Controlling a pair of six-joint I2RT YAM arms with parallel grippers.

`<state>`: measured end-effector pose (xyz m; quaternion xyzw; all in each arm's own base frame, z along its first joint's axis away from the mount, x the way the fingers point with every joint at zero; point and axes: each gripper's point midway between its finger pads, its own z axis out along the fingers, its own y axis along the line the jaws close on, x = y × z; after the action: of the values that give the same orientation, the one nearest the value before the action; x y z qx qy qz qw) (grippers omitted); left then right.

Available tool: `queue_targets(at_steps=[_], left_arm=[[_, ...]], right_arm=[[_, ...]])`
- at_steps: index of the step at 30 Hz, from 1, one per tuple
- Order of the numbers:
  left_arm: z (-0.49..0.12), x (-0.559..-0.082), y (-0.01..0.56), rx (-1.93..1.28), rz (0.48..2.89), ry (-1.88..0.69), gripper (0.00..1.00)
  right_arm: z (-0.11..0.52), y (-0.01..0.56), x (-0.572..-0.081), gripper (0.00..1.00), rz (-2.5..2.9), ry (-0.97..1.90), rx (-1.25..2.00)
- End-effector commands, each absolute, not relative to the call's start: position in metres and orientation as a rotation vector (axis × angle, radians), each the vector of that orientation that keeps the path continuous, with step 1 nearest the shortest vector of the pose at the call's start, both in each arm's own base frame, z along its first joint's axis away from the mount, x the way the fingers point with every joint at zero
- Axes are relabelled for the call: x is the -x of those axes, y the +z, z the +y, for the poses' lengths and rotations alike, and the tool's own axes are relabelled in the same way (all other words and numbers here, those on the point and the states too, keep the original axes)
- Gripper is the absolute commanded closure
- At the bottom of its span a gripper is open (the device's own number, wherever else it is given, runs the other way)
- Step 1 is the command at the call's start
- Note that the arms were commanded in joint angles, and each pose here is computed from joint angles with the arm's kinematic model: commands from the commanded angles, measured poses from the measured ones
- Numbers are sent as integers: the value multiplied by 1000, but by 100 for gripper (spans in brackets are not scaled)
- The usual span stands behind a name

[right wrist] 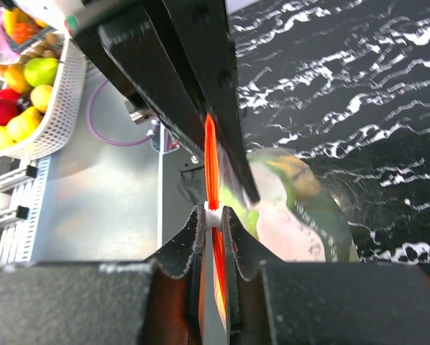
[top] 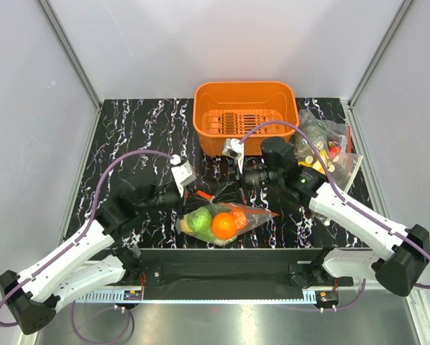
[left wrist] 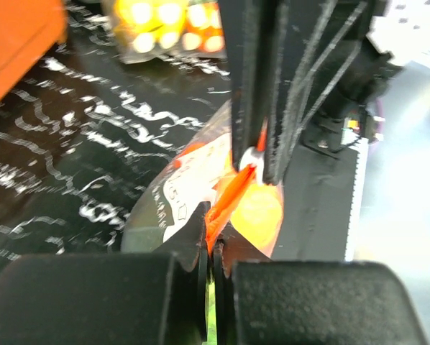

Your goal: Open the zip-top bag and remove the fake food

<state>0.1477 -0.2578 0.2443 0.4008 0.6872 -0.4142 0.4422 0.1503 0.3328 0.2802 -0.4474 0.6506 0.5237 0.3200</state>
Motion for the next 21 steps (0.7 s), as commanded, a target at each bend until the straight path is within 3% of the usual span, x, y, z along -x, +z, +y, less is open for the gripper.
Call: queue_targets(at_steps=[1, 21], left_arm=[[-241, -183, 270, -842, 1660, -830, 100], [-185, -241, 258, -566, 1820, -393, 100]], right_arm=[[324, 271, -141, 100, 1758, 1356, 1190], [296, 244, -141, 100, 1921, 1195, 1123]])
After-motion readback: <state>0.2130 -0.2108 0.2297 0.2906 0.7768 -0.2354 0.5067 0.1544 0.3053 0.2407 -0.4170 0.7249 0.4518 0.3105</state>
